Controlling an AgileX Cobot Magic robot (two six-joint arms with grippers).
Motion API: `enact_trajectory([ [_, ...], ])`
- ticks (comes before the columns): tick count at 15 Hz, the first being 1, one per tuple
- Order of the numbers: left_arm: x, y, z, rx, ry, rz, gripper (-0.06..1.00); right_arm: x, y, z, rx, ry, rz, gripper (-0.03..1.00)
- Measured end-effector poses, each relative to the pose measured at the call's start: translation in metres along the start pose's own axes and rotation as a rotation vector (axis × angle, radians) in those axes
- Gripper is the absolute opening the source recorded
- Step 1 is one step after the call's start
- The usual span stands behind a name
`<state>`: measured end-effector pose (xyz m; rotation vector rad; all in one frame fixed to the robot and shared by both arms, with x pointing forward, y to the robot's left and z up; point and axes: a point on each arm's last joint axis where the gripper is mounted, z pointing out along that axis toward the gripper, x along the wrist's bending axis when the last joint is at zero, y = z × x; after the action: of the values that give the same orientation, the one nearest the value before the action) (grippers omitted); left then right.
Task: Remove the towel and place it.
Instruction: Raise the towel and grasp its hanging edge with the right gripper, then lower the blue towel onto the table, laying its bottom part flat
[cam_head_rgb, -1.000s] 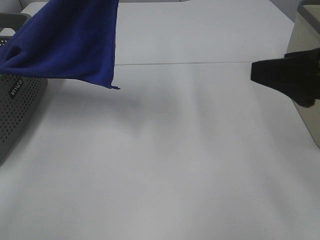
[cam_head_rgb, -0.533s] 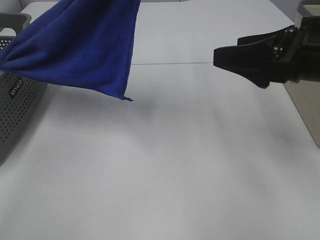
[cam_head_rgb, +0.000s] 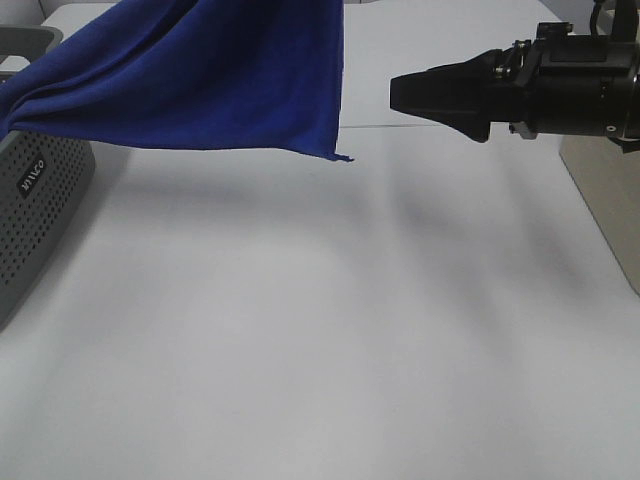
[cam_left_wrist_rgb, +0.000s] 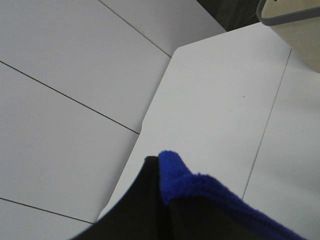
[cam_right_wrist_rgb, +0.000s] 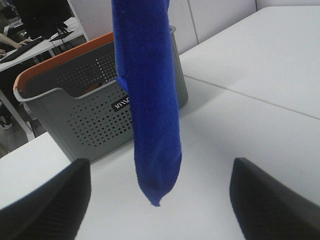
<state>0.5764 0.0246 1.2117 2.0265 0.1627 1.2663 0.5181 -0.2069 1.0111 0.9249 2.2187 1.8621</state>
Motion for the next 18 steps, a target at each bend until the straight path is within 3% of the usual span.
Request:
enact_trajectory([
  [3, -0.001, 0.001, 0.002, -0.02, 0.002, -0.012, 0.0, 0.001, 0.002, 0.007, 0.005, 0.015, -0.031, 0.76],
  [7, -0.006, 0.0, 0.007, -0.02, -0.014, -0.022, 0.0, 0.015, 0.006, 0.045, 0.105, -0.036, -0.15, 0.76],
  [9, -0.007, 0.0, 0.007, -0.02, -0.015, -0.023, 0.0, 0.022, 0.009, 0.057, 0.112, -0.012, -0.171, 0.76],
  [13, -0.007, 0.0, 0.007, -0.02, -0.015, -0.023, 0.0, 0.025, -0.001, 0.08, 0.155, 0.033, -0.157, 0.76],
  [17, -0.007, 0.0, 0.007, -0.02, -0.015, -0.023, 0.0, 0.004, -0.004, 0.1, 0.181, -0.02, -0.047, 0.76],
  [18, -0.006, 0.0, 0.007, -0.02, -0.014, -0.022, 0.0, -0.002, -0.006, 0.102, 0.194, -0.066, -0.029, 0.74],
])
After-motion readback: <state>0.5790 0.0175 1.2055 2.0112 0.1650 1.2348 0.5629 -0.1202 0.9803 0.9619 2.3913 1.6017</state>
